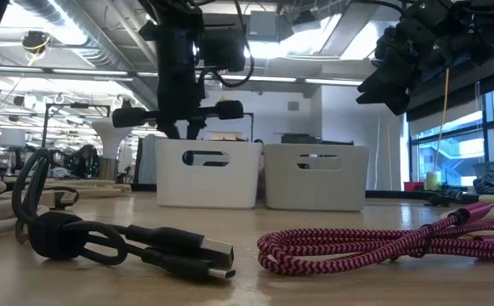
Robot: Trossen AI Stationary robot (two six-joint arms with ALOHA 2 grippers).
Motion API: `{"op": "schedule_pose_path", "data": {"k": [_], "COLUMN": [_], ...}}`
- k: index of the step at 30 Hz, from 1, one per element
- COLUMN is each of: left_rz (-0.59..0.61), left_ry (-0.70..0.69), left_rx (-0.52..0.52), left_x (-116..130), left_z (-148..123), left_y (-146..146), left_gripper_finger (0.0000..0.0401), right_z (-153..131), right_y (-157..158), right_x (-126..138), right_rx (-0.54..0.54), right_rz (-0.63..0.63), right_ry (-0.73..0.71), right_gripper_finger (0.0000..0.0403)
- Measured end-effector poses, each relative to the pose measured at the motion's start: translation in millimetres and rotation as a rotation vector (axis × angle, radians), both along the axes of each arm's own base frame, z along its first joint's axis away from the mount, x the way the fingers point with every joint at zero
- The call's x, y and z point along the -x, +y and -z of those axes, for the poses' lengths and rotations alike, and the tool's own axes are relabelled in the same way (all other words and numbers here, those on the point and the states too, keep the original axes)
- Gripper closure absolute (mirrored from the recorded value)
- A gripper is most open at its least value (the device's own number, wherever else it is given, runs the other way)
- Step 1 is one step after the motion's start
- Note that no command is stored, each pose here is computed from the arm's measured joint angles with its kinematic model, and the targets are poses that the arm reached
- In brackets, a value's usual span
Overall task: Pick & Place USB Port
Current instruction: Put the blue and black charger cable into the white bin, then put the black charger cable into the gray bin
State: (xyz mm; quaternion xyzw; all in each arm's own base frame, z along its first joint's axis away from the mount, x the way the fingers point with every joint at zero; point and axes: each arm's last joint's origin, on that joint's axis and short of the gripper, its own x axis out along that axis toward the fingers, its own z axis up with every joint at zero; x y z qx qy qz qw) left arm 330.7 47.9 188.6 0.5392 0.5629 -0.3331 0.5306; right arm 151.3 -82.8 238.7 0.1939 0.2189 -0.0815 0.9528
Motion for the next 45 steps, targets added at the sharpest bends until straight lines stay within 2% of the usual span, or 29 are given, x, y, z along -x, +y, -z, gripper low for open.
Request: {"op": "schedule_pose_path", "data": {"k": [3,12,16,18,20,22,23,27,30,32,35,39,42,45], "left_rz": [-0.012,-0.054,-0.062,-0.076,-0.139,-0.274,-0.362,-0.775,-1.123,-1.328,-1.532,-1.737,-1.911,-2.088], "left_ry": [-0.017,-0.048,-0.053,-0.069,-0.104,-0.216,-0.284,-0.505,-0.585,-0.651,-0.794,-1.006,-1.114,-1.175], "left_rx": [0.018,0.03,-0.039,-0.11,-0.184,-0.163,-0.114,0.182,0.374,0.433,0.395,0.327,0.405,0.49], "left_x": [-1.3,-3.5,-3.9,-4.6,-3.1,-2.7,-0.6,23.7,52.8,74.0,104.4,142.1,163.4,178.9], "left_z": [-0.1,-0.4,-1.6,-4.3,-13.6,-33.3,-45.8,-90.6,-116.0,-122.4,-116.2,-91.8,-70.7,-50.2], "left_y": [-1.7,-6.8,-7.1,-7.2,-5.5,-3.4,-2.1,4.0,10.5,11.5,7.9,1.2,-2.0,-3.4], "left_gripper_finger": [0.0385,0.0313,0.029,0.0284,0.028,0.028,0.028,0.0289,0.0299,0.0306,0.0316,0.0328,0.0334,0.0339], "right_z": [0.0,0.0,0.0,0.0,0.0,0.8,1.8,7.4,12.5,17.3,26.1,37.7,42.7,44.7], "right_y": [0.0,0.0,0.0,0.0,0.0,0.3,0.6,1.4,0.6,0.7,2.0,5.7,10.2,13.0], "right_x": [0.0,0.0,-0.1,0.0,0.0,0.5,0.9,4.1,7.8,11.7,20.6,38.0,48.6,53.2], "right_rx": [-0.002,-0.001,-0.002,-0.002,-0.002,-0.008,-0.012,0.001,-0.018,-0.058,-0.116,-0.221,-0.329,-0.407], "right_rz": [0.001,0.001,0.001,0.001,0.001,0.001,0.0,0.017,0.117,0.205,0.359,0.682,0.874,0.968], "right_ry": [0.0,-0.001,0.0,0.0,0.0,0.01,0.02,0.091,0.169,0.236,0.368,0.557,0.63,0.65], "right_gripper_finger": [0.0251,0.0251,0.0251,0.0251,0.0251,0.0251,0.0251,0.0251,0.0251,0.0251,0.0251,0.0251,0.0251,0.0251]}}
